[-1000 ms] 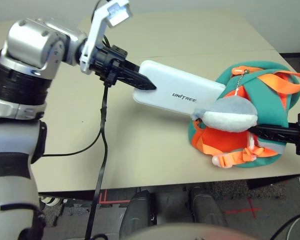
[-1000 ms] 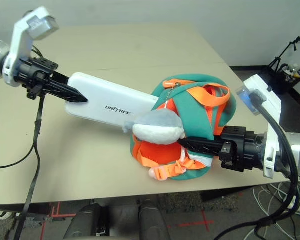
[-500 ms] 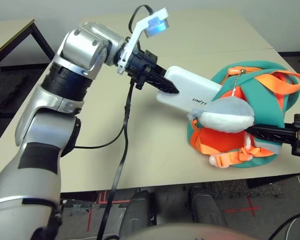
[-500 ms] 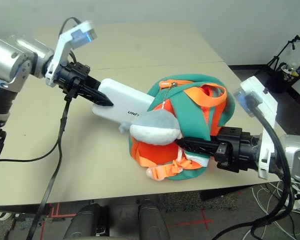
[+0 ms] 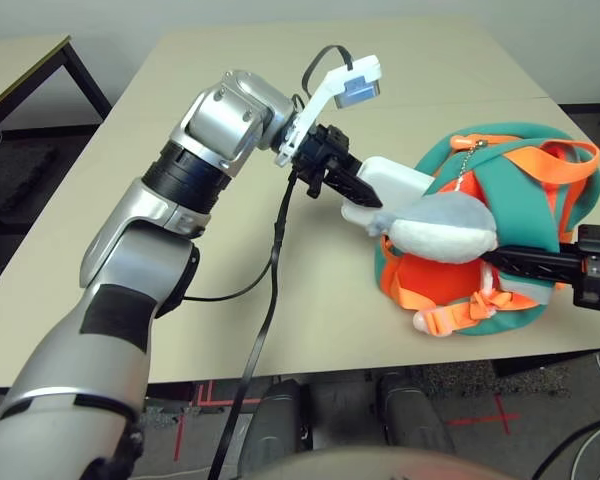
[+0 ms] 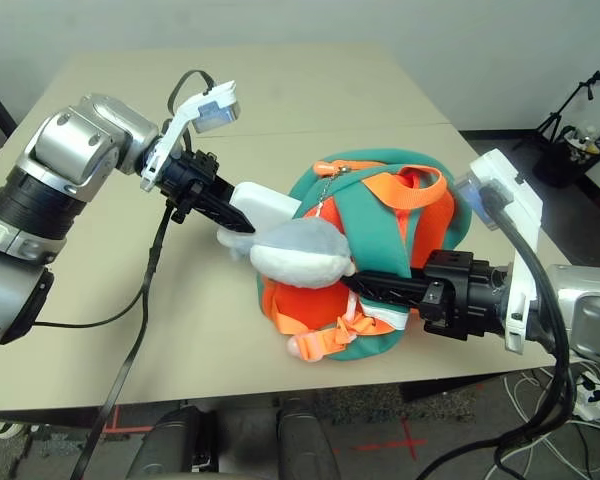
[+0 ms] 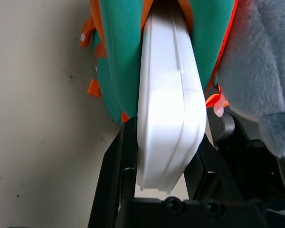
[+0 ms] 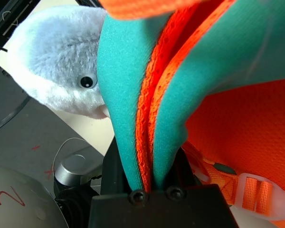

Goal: Put the pencil case into the backpack and zip it.

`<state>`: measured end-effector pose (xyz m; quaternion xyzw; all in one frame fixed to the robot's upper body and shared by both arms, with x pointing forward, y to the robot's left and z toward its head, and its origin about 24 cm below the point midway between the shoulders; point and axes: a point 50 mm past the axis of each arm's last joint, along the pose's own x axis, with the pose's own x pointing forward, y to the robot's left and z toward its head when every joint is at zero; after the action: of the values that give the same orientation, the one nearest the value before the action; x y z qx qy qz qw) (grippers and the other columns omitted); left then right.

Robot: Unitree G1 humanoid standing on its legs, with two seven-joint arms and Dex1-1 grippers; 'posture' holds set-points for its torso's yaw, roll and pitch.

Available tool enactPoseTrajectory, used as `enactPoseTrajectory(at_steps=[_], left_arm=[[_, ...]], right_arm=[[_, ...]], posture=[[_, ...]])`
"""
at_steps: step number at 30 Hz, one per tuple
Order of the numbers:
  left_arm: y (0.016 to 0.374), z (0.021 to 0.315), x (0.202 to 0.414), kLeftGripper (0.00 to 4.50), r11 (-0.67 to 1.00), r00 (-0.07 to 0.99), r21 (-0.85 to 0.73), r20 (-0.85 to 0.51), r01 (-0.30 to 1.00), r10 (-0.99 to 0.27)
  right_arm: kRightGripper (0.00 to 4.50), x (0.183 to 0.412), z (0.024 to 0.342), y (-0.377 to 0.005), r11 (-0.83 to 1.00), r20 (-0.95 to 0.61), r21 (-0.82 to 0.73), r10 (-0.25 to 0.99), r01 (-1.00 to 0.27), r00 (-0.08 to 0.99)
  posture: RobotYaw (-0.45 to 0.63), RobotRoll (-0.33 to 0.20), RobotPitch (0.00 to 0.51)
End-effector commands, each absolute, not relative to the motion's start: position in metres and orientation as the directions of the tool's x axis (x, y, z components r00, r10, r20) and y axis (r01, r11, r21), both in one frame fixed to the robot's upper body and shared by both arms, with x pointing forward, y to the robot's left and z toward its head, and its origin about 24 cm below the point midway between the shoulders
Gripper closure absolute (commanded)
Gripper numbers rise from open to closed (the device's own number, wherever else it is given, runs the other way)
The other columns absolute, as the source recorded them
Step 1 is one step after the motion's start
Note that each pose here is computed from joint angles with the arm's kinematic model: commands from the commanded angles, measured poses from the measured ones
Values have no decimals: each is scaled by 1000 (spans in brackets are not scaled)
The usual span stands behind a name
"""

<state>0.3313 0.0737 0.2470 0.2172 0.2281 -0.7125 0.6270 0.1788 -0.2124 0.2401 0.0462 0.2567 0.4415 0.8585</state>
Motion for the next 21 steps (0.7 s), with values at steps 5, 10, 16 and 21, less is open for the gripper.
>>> enactPoseTrajectory(at_steps=[5, 10, 16, 21], left_arm=[[77, 251, 328, 1787, -92, -101, -45, -593, 995, -799], [97, 291, 317, 171, -95, -117, -68, -536, 993, -836], [111, 316, 311, 578, -62, -88, -69, -496, 996, -864], [106, 305, 314, 2230, -58, -79, -56, -511, 997, -856]], right_arm=[[4294, 181, 240, -210, 597, -382, 298, 789, -744, 480], [4294, 183, 240, -211, 598, -380, 294, 789, -745, 483], [4294, 185, 239, -211, 595, -378, 293, 791, -748, 481], [4294, 187, 239, -212, 594, -379, 288, 791, -751, 480]], posture=[[-159, 0, 91], [-152, 0, 88], [-136, 0, 84], [-134, 0, 82]])
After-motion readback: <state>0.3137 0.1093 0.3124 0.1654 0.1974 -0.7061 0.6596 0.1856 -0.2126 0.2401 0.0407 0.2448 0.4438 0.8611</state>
